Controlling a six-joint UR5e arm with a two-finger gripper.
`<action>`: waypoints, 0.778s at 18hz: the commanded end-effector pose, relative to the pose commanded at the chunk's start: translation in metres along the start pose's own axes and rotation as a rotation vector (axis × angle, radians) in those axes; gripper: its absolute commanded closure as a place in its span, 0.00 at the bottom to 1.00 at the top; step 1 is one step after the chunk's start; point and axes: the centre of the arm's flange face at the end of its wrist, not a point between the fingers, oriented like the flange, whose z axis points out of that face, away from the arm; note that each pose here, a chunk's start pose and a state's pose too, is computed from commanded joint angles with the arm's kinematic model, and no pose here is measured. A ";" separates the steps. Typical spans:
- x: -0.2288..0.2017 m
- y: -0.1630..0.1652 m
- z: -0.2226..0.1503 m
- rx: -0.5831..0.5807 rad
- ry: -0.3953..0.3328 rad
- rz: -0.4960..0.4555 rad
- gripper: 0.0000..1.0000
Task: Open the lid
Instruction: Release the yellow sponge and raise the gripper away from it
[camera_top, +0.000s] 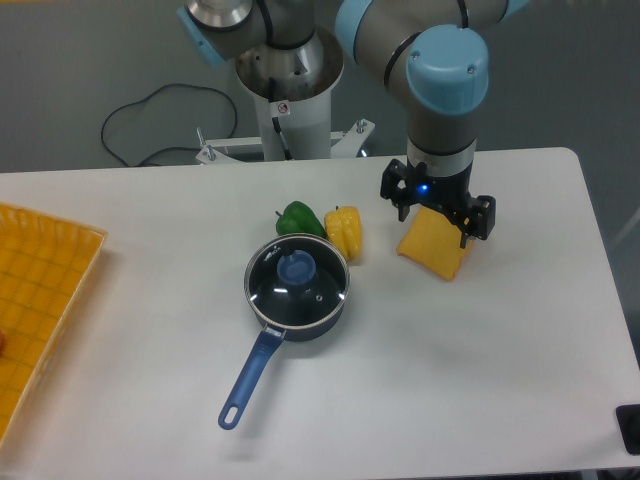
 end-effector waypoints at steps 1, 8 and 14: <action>0.000 -0.001 0.001 0.000 -0.002 0.003 0.00; 0.006 -0.007 0.008 0.020 0.033 0.002 0.00; 0.023 -0.007 0.019 0.032 0.066 -0.048 0.00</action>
